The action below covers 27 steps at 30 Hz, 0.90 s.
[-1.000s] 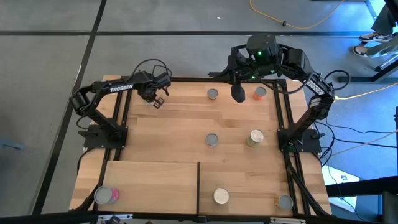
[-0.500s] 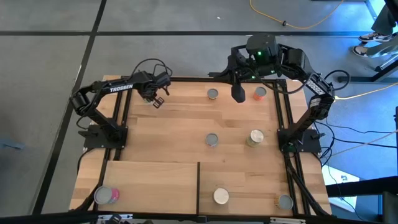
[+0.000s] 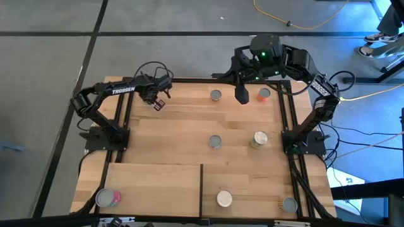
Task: Pick and place cans onto a shelf
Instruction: Put the canned mixed fruits on the shelf
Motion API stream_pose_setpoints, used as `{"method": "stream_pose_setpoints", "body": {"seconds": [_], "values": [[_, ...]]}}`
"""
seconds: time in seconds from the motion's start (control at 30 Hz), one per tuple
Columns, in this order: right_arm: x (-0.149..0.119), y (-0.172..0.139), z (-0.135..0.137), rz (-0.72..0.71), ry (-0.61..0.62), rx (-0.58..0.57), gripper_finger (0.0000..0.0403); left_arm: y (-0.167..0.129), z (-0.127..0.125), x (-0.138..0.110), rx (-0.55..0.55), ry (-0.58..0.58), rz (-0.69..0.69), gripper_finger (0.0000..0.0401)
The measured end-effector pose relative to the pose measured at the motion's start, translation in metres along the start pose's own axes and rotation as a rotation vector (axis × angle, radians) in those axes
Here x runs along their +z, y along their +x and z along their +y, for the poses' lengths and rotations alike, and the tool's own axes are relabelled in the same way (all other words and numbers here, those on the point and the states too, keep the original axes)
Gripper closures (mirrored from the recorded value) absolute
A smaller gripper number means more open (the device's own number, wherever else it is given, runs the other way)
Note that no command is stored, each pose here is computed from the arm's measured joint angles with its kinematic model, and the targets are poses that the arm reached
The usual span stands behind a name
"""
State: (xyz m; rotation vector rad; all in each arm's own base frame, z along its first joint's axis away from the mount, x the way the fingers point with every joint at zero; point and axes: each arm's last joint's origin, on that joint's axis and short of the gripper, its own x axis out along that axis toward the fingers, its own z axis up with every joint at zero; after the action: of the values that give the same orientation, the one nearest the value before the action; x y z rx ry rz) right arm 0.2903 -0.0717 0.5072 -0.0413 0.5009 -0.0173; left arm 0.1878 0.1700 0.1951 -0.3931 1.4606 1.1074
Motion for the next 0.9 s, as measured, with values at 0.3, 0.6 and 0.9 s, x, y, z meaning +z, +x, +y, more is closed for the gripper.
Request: {"method": "stream_pose_setpoints", "body": {"seconds": [0.3, 0.6, 0.9], "values": [[0.000, 0.000, 0.000, 0.000, 0.000, 0.000, 0.0387, -0.003, 0.001, -0.001, -0.013, 0.010, 0.026, 0.0396], [0.000, 0.000, 0.000, 0.000, 0.000, 0.000, 0.0387, -0.043, 0.014, 0.011, -0.019, 0.036, 0.063, 0.0398], [0.000, 0.000, -0.002, 0.009, -0.011, -0.059, 0.0387, -0.129, 0.028, 0.013, -0.152, 0.132, 0.080, 0.0399]]}}
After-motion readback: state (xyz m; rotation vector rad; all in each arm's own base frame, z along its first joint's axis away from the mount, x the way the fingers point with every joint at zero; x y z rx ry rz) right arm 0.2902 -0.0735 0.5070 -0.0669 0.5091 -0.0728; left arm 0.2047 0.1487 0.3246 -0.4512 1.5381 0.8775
